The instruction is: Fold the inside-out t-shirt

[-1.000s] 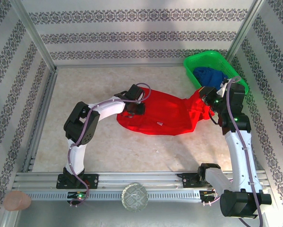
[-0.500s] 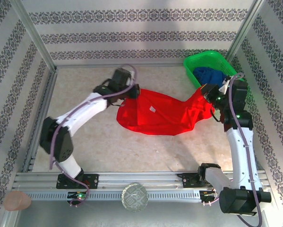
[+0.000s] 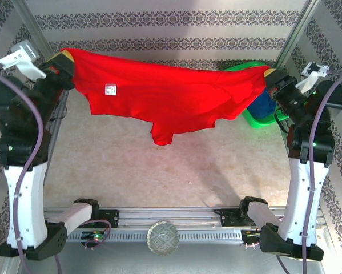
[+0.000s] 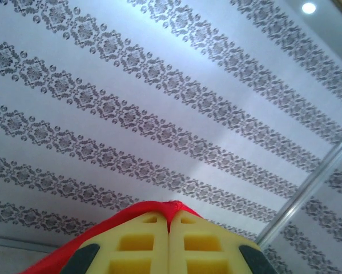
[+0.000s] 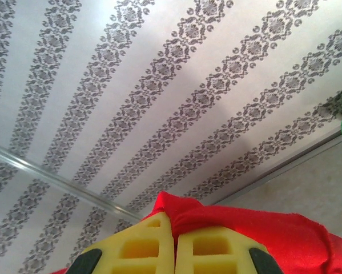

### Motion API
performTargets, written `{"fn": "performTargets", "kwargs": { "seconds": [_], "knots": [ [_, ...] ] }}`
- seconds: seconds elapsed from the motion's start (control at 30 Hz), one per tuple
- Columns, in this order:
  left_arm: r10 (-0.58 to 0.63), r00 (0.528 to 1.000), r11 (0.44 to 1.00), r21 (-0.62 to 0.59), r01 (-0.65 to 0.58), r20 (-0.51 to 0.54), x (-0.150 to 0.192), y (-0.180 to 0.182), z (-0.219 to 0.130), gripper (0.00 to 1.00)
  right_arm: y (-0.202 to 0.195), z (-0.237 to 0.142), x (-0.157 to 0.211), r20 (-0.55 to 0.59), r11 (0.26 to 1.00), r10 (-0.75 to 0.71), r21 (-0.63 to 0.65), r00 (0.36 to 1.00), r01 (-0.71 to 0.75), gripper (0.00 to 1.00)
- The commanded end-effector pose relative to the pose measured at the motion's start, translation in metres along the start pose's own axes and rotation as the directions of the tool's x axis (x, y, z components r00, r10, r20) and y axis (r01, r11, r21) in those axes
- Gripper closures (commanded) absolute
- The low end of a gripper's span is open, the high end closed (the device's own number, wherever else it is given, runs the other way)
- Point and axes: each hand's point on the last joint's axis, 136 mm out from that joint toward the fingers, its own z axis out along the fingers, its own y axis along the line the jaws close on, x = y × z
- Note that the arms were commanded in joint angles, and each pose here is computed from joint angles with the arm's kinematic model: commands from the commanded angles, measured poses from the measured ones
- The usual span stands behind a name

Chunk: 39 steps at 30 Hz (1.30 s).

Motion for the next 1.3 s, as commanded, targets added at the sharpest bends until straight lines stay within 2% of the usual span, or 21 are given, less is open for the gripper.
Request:
{"fn": "performTargets", "kwargs": {
  "seconds": [0.0,0.17,0.3,0.5,0.67,0.8,0.87,0.97,1.07,1.17,1.27],
  "knots": [
    [-0.063,0.994,0.998,-0.036,0.060,-0.092,0.026,0.013,-0.004,1.00,0.027,-0.023,0.005,0.003,0.998,0.012,-0.069,1.000,-0.011,1.00],
    [-0.058,0.998,0.998,-0.016,0.058,-0.012,-0.003,-0.004,-0.029,1.00,0.086,-0.057,-0.010,0.075,0.983,-0.031,-0.178,0.997,0.044,1.00],
    [-0.059,0.996,0.997,-0.063,0.055,-0.069,0.010,0.010,-0.002,1.00,0.096,-0.051,-0.022,0.084,0.979,-0.034,-0.196,0.996,0.050,1.00],
    [-0.167,0.970,0.979,-0.148,0.141,-0.177,0.065,0.065,0.076,1.00,0.048,0.007,-0.029,0.047,0.993,0.015,-0.117,0.999,-0.009,1.00],
    [-0.297,0.924,0.949,-0.176,0.260,-0.240,0.109,0.113,0.148,1.00,0.024,0.078,-0.023,-0.012,0.998,-0.019,-0.065,1.000,0.018,1.00],
    [-0.307,0.908,0.949,-0.162,0.270,-0.286,0.110,0.122,0.193,1.00,0.026,0.138,-0.021,-0.076,0.995,-0.043,-0.095,0.996,0.036,1.00],
    [-0.284,0.922,0.958,-0.116,0.262,-0.262,0.079,0.107,0.208,1.00,0.048,0.154,-0.030,-0.086,0.988,-0.062,-0.149,0.994,0.048,1.00],
    [-0.242,0.948,0.970,-0.034,0.241,-0.207,0.027,0.071,0.209,1.00,0.096,0.153,-0.048,-0.058,0.966,-0.099,-0.244,0.993,0.082,1.00],
    [-0.228,0.958,0.973,-0.002,0.231,-0.176,0.003,0.054,0.197,1.00,0.134,0.133,-0.064,-0.012,0.947,-0.122,-0.300,0.993,0.112,1.00],
    [-0.223,0.948,0.975,-0.033,0.222,-0.228,0.014,0.057,0.186,1.00,0.139,0.125,-0.056,-0.032,0.946,-0.137,-0.301,0.990,0.121,1.00],
    [-0.214,0.928,0.977,-0.088,0.197,-0.306,0.045,0.071,0.170,1.00,0.112,0.121,-0.028,-0.084,0.961,-0.162,-0.240,0.983,0.137,1.00]
  ]
}}
